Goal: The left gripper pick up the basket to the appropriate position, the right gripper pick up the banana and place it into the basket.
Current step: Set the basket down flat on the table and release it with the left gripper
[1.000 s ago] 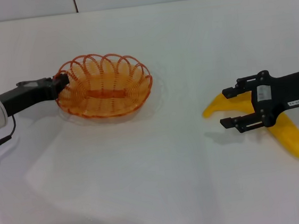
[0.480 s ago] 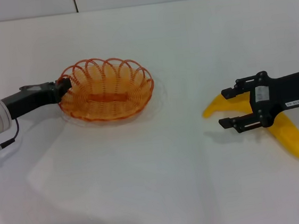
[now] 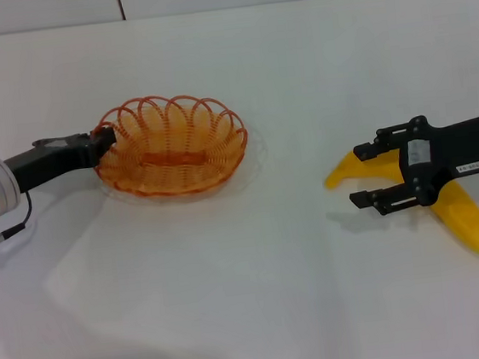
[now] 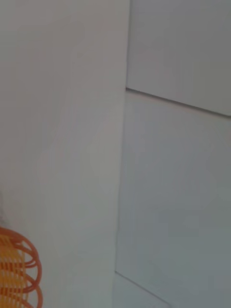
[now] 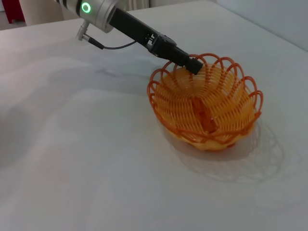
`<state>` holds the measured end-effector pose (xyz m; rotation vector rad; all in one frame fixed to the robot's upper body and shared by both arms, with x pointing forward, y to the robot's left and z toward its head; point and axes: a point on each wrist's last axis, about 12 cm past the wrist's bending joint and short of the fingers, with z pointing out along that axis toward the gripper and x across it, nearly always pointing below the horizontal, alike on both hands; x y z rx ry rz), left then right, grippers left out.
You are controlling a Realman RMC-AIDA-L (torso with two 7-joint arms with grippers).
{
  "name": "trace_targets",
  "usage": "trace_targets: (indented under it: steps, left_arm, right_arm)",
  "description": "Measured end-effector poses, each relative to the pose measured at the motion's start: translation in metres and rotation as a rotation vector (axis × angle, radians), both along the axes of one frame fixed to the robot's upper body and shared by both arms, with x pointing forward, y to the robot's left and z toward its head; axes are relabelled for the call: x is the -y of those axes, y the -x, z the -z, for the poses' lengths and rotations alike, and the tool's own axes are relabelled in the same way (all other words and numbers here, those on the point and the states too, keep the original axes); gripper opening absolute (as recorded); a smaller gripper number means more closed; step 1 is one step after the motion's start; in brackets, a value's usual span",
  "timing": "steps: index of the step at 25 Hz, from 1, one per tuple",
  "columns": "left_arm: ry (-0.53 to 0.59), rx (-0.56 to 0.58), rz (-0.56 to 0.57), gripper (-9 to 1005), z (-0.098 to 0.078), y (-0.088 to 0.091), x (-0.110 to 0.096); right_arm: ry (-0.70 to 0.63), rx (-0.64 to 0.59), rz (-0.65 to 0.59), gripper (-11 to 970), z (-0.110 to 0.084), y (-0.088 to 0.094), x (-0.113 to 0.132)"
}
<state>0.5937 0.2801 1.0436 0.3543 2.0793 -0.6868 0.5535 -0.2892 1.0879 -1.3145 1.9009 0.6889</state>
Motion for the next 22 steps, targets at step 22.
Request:
trace_targets:
  steps: [22]
  left_arm:
    - [-0.055, 0.031, 0.025, 515, 0.0019, -0.0015, 0.0030]
  right_arm:
    - [-0.003, -0.009, -0.001, 757, 0.0002, 0.0007, -0.0006]
